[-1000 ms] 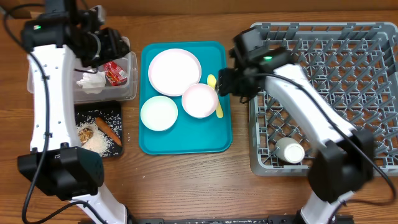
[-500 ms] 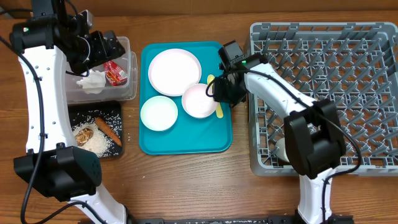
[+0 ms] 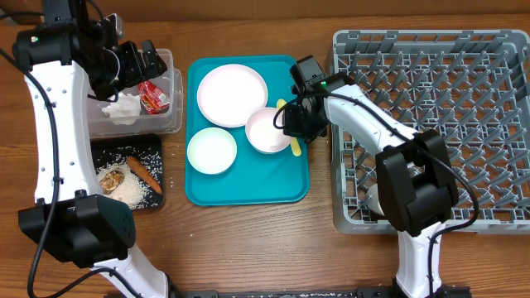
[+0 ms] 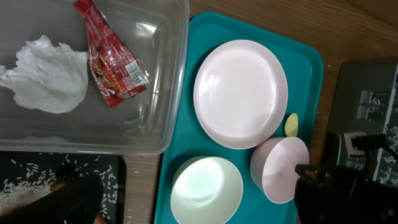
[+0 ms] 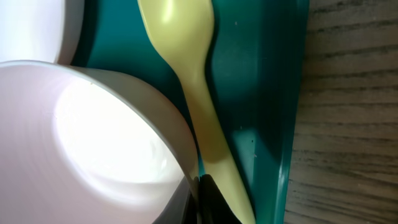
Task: Sort waste into correct bins and load items into the dishwasher
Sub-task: 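Lift the pink bowl and set it upright in the rack's back row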
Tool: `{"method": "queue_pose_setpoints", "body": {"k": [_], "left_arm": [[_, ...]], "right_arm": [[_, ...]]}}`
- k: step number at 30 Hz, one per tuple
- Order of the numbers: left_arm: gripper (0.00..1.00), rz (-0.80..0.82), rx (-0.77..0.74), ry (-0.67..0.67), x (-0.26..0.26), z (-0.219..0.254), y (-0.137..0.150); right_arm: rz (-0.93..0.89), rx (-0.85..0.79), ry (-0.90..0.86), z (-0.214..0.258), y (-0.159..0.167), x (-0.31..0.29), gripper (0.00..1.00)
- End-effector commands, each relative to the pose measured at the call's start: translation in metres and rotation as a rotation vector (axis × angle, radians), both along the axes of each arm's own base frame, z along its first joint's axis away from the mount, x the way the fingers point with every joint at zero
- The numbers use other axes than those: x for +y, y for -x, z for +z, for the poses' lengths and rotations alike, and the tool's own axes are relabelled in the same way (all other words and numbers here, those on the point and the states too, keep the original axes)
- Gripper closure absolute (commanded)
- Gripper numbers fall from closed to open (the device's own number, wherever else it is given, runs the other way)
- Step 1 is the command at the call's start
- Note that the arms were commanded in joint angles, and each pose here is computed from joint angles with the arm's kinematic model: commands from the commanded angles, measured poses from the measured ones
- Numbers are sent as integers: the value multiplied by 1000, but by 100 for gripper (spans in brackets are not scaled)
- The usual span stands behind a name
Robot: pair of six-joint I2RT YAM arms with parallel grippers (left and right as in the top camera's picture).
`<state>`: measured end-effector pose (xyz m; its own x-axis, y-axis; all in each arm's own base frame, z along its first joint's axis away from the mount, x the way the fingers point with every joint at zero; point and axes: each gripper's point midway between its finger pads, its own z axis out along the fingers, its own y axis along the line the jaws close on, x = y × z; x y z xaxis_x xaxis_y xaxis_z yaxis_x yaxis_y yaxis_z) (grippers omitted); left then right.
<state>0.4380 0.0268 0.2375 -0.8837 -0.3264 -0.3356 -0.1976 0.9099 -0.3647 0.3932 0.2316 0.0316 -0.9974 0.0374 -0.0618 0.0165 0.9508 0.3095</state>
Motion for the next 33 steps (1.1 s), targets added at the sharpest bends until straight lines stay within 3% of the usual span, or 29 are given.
{"method": "queue_pose_setpoints", "body": {"k": [1, 5, 11, 18, 25, 33], "left_arm": [[0, -1, -26, -14, 0, 9, -1], [0, -1, -26, -14, 0, 9, -1], [0, -1, -26, -14, 0, 9, -1], [0, -1, -26, -14, 0, 9, -1], [0, -1, -26, -14, 0, 9, -1], [0, -1, -26, -14, 0, 9, -1]], "right_arm": [[-6, -60, -21, 27, -12, 2, 96], [0, -177, 20, 85, -24, -9, 96], [-119, -438, 230, 199, -31, -66, 96], [-405, -756, 731, 291, -32, -172, 96], [-582, -852, 1010, 307, -52, -217, 96], [-417, -675, 1365, 282, -75, -269, 96]]}}
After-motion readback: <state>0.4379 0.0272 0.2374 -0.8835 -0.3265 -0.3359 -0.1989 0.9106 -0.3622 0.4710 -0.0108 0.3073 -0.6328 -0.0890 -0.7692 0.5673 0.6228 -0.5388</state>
